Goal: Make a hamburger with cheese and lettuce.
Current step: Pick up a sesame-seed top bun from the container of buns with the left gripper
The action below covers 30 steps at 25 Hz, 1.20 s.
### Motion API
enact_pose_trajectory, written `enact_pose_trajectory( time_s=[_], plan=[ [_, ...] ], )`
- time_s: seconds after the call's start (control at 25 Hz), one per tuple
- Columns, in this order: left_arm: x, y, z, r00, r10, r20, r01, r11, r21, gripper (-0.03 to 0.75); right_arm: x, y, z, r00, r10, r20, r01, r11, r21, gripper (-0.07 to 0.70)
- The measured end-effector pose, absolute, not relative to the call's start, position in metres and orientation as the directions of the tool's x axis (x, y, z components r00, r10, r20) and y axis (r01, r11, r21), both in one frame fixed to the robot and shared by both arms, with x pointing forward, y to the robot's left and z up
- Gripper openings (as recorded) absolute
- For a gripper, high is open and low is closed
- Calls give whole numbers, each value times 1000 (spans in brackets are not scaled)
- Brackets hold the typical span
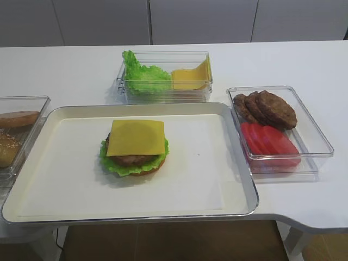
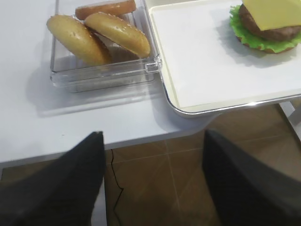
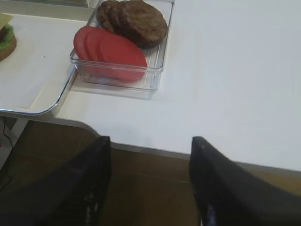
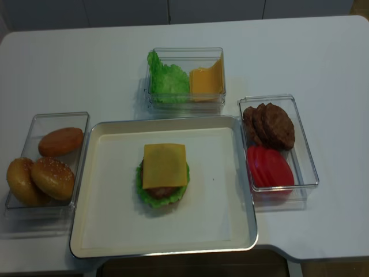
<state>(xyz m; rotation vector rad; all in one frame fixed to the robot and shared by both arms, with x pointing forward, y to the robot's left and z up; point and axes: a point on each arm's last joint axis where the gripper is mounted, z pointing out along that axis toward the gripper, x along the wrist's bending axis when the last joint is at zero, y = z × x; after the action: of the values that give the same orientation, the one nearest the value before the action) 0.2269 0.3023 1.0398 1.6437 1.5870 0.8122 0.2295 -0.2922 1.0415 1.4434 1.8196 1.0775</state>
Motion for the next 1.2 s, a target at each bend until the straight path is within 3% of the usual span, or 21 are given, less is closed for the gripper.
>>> enact_pose_trajectory(
  time_s=[0.96,1.2],
  plan=[
    [226,302,1040,68,998,-8,564,-31,825,481,229,-292,1041,-252,967,45,504,91,859,426],
    [225,306,1059,47,999,25,599,-48,799,468,229,-292,1041,-252,967,45,504,91,859,426]
  ],
)
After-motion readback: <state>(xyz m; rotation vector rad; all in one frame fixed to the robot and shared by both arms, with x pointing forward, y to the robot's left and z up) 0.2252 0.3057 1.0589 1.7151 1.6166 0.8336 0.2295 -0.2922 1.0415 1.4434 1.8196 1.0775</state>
